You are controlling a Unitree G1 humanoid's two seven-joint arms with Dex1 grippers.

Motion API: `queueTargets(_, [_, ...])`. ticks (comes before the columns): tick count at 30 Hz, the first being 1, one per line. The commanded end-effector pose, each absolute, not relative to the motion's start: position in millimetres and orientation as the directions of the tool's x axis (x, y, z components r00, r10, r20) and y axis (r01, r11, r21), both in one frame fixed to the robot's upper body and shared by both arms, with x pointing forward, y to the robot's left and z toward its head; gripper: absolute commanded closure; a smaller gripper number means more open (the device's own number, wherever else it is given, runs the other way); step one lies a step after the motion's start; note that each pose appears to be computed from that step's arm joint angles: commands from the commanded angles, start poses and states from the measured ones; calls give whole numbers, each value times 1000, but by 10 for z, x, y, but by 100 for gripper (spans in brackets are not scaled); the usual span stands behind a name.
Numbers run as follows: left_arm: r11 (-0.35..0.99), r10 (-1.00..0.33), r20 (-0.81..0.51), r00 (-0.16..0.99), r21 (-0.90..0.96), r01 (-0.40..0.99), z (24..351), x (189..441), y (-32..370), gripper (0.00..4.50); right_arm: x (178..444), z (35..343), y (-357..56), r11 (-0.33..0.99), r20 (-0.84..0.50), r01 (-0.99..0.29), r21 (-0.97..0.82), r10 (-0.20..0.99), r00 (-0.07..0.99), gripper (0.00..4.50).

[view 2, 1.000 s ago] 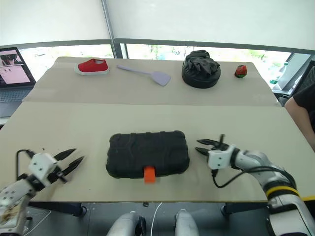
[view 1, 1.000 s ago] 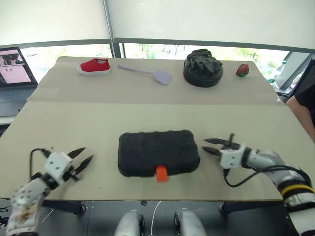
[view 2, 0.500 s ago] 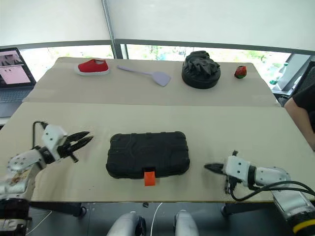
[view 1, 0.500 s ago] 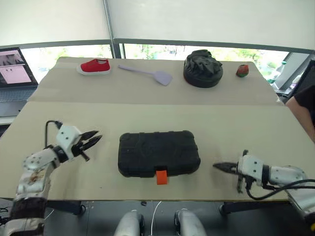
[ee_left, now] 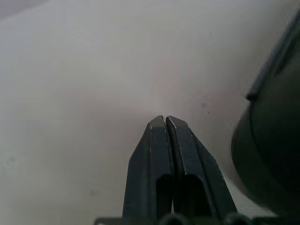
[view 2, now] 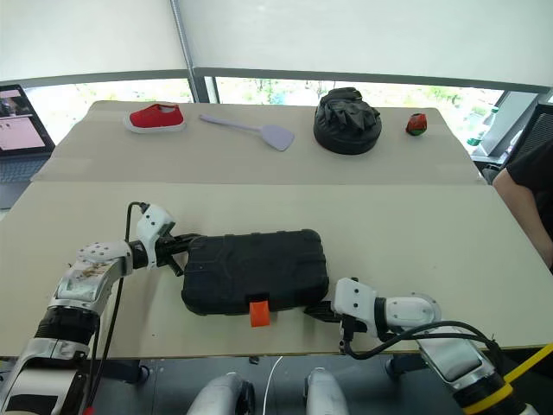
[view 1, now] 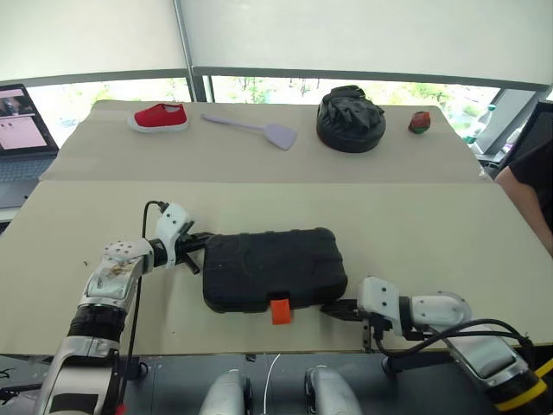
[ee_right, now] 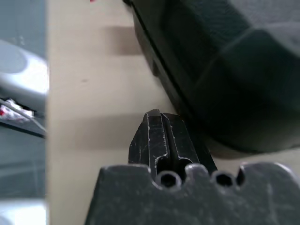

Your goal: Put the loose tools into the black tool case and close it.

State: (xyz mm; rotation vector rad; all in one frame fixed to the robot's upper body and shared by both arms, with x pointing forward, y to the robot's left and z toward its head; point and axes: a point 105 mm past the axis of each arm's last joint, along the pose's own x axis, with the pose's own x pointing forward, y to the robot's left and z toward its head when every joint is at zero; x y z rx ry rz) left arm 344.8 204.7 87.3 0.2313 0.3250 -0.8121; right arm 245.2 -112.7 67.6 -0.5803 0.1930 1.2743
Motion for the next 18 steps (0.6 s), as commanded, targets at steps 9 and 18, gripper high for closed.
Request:
queueTargets(9, [739,-652,-236,720,14,673,1177,3257,2328,439,3140,803,-1025,215,-418,-869,-445,808,414,450])
queueTargets(18, [652,-746,-168,645,19,758,1706,3019,2377,439,3478,959,-1018,259,-364,-827,-499,804,471,450])
